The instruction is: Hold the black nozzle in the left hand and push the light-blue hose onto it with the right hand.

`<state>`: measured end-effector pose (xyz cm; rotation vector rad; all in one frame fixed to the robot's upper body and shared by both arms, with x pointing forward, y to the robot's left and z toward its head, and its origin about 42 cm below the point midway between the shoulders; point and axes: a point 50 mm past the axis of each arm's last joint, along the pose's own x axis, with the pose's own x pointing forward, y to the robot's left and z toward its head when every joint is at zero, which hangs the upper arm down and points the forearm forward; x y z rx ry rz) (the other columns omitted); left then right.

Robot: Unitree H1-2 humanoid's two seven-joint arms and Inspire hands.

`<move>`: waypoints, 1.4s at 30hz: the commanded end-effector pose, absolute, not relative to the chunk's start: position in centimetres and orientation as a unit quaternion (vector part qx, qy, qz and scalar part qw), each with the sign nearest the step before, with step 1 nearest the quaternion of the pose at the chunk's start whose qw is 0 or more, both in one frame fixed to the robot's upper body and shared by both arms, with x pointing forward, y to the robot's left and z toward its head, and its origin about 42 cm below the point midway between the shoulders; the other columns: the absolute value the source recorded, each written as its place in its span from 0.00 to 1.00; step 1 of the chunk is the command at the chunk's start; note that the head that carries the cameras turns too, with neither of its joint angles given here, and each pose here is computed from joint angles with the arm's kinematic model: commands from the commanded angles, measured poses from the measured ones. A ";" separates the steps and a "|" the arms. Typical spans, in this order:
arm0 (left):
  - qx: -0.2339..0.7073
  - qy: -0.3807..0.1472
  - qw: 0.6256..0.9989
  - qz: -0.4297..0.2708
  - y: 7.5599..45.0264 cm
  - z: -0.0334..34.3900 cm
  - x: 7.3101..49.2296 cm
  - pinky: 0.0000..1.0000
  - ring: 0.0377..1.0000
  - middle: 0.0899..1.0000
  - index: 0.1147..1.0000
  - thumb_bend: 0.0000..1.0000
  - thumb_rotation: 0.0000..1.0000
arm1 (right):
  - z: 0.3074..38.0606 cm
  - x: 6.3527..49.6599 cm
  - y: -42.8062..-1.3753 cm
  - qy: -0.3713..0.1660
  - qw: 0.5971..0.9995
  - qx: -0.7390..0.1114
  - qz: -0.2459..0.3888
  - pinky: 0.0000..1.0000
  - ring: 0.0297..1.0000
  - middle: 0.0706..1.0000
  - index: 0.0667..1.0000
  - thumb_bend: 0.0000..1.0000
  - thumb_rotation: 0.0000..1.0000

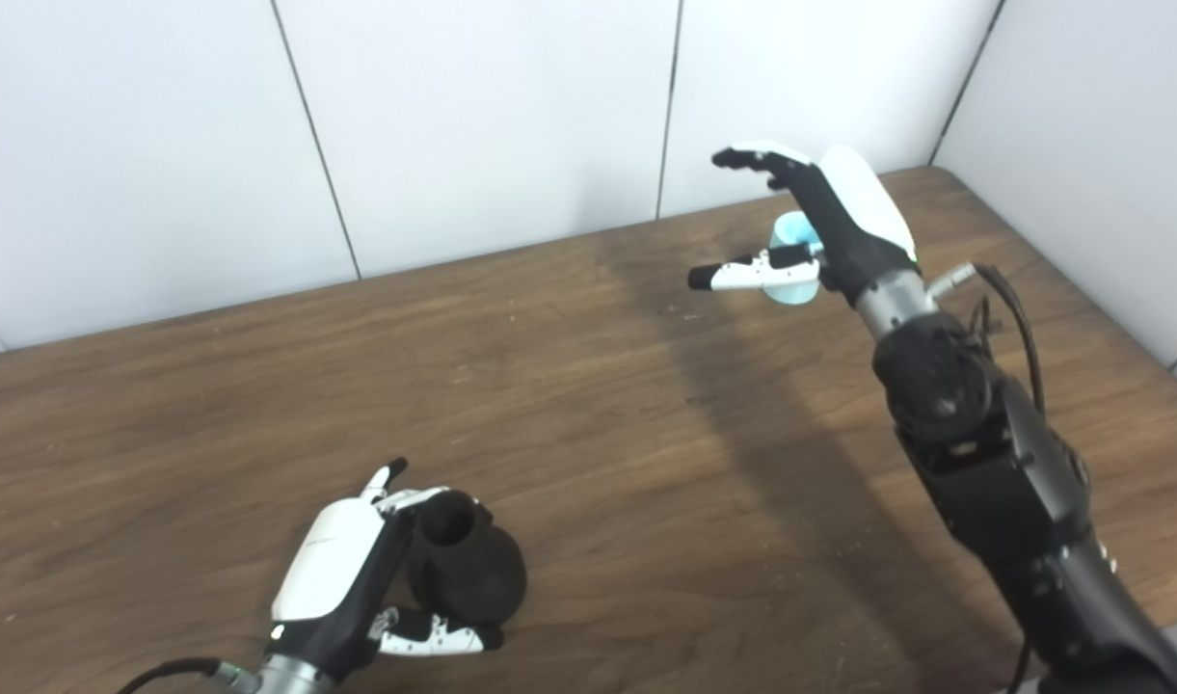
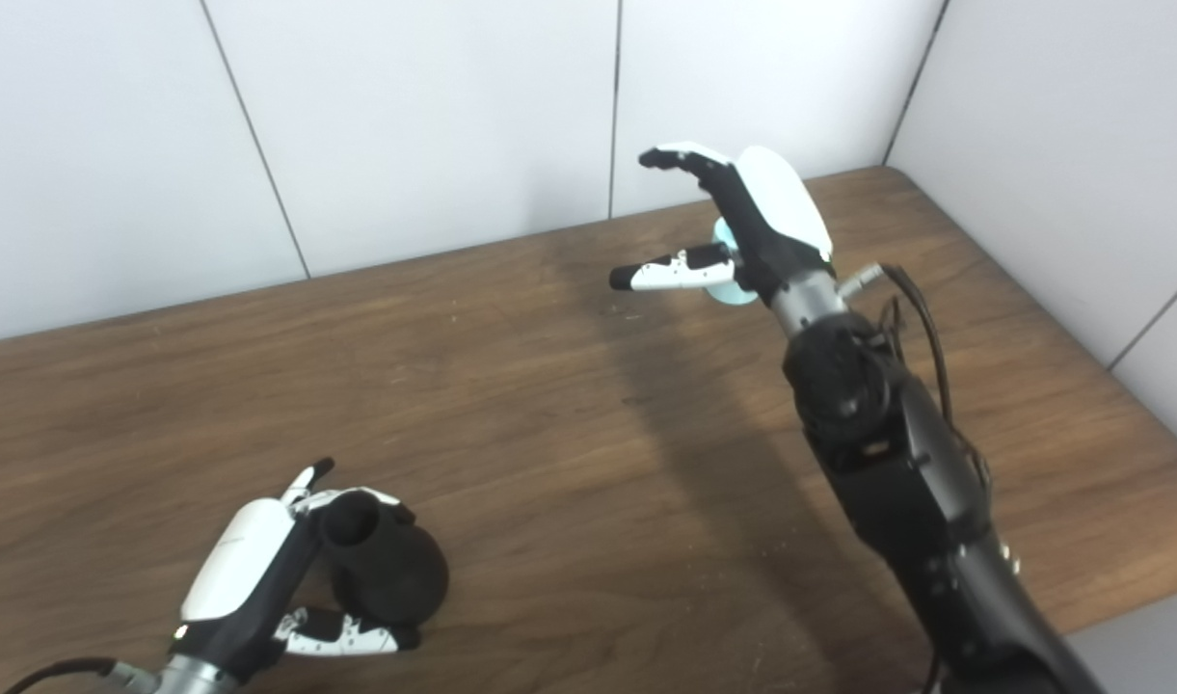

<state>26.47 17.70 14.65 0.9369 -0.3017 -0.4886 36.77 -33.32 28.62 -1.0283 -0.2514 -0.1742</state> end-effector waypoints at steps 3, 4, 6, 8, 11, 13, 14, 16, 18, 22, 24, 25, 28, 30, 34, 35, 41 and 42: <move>0.477 -0.102 0.838 -0.245 19.4 12.6 26.3 1.00 0.70 0.41 0.44 0.52 0.00 | 31.8 39.0 -34.6 -0.114 0.833 -0.531 -0.104 0.86 0.88 0.84 0.77 0.76 0.31; 0.477 -0.102 0.838 -0.245 19.4 12.6 26.3 1.00 0.70 0.41 0.44 0.52 0.00 | 32.0 39.5 -34.9 -0.104 0.828 -0.541 -0.104 0.90 0.90 0.84 0.78 0.77 0.31; 0.478 -0.103 0.838 -0.245 19.5 12.5 26.3 1.00 0.70 0.41 0.44 0.52 0.00 | 32.3 40.5 -35.2 -0.088 0.816 -0.561 -0.105 0.93 0.92 0.86 0.79 0.79 0.31; 0.478 -0.103 0.838 -0.244 19.5 12.4 26.3 1.00 0.70 0.41 0.44 0.52 0.00 | 32.6 41.6 -35.4 -0.075 0.800 -0.585 -0.107 0.91 0.93 0.86 0.80 0.82 0.31; 0.477 -0.102 0.838 -0.244 19.6 12.1 26.3 1.00 0.70 0.41 0.44 0.52 0.00 | 32.8 43.0 -35.9 -0.056 0.782 -0.611 -0.108 0.90 0.94 0.87 0.82 0.87 0.30; 0.477 -0.102 0.838 -0.244 19.5 12.1 26.3 1.00 0.70 0.41 0.44 0.52 0.00 | 32.8 43.7 -36.3 -0.042 0.776 -0.619 -0.108 0.90 0.94 0.88 0.82 0.88 0.29; 0.477 -0.102 0.838 -0.244 19.4 12.0 26.2 1.00 0.70 0.41 0.44 0.52 0.00 | 32.8 44.0 -36.5 -0.036 0.775 -0.622 -0.107 0.90 0.94 0.88 0.82 0.89 0.29; 0.476 -0.101 0.839 -0.244 19.4 12.0 26.0 1.00 0.70 0.42 0.44 0.52 0.00 | 32.8 44.9 -37.0 -0.005 0.770 -0.629 -0.106 0.91 0.94 0.88 0.83 0.91 0.28; 0.475 -0.101 0.840 -0.244 19.5 12.1 25.9 1.00 0.70 0.42 0.44 0.52 0.00 | 32.8 45.6 -37.3 0.021 0.765 -0.635 -0.106 0.91 0.95 0.88 0.83 0.92 0.29; 0.474 -0.100 0.840 -0.243 19.7 12.0 25.9 1.00 0.70 0.42 0.43 0.52 0.00 | 32.8 46.3 -37.6 0.043 0.758 -0.642 -0.105 0.92 0.94 0.90 0.83 0.95 0.29; 0.471 -0.098 0.842 -0.243 19.8 11.9 25.9 1.00 0.70 0.42 0.43 0.52 0.00 | 32.8 46.6 -37.7 0.052 0.762 -0.637 -0.105 0.91 0.94 0.90 0.83 0.95 0.29; 0.469 -0.097 0.843 -0.244 19.9 11.8 25.9 1.00 0.70 0.43 0.43 0.52 0.00 | 32.9 46.9 -37.8 0.060 0.768 -0.629 -0.104 0.91 0.93 0.90 0.83 0.95 0.28; 0.467 -0.096 0.844 -0.245 19.9 11.8 25.9 1.00 0.70 0.44 0.42 0.52 0.00 | 33.0 47.7 -38.1 0.081 0.781 -0.611 -0.104 0.88 0.92 0.91 0.84 0.97 0.28; 0.469 -0.097 0.843 -0.245 20.0 11.9 25.9 1.00 0.70 0.43 0.42 0.52 0.00 | 32.9 48.2 -38.5 0.100 0.784 -0.604 -0.102 0.85 0.90 0.91 0.84 0.98 0.25; 0.471 -0.098 0.842 -0.244 20.1 11.9 25.9 1.00 0.70 0.43 0.43 0.52 0.00 | 32.6 48.7 -39.5 0.135 0.776 -0.609 -0.093 0.80 0.90 0.90 0.85 0.98 0.23; 0.471 -0.098 0.842 -0.245 20.1 11.9 25.9 1.00 0.70 0.43 0.43 0.52 0.00 | 32.5 48.7 -39.6 0.140 0.774 -0.611 -0.091 0.79 0.90 0.90 0.85 0.98 0.24; 0.471 -0.099 0.842 -0.245 20.4 12.1 25.9 1.00 0.70 0.43 0.43 0.52 0.00 | 32.2 48.7 -40.2 0.165 0.759 -0.624 -0.086 0.81 0.90 0.89 0.85 0.97 0.23; 0.471 -0.098 0.842 -0.246 20.4 12.1 26.0 1.00 0.70 0.42 0.43 0.52 0.00 | 32.1 48.7 -40.2 0.168 0.757 -0.626 -0.086 0.80 0.89 0.89 0.85 0.97 0.23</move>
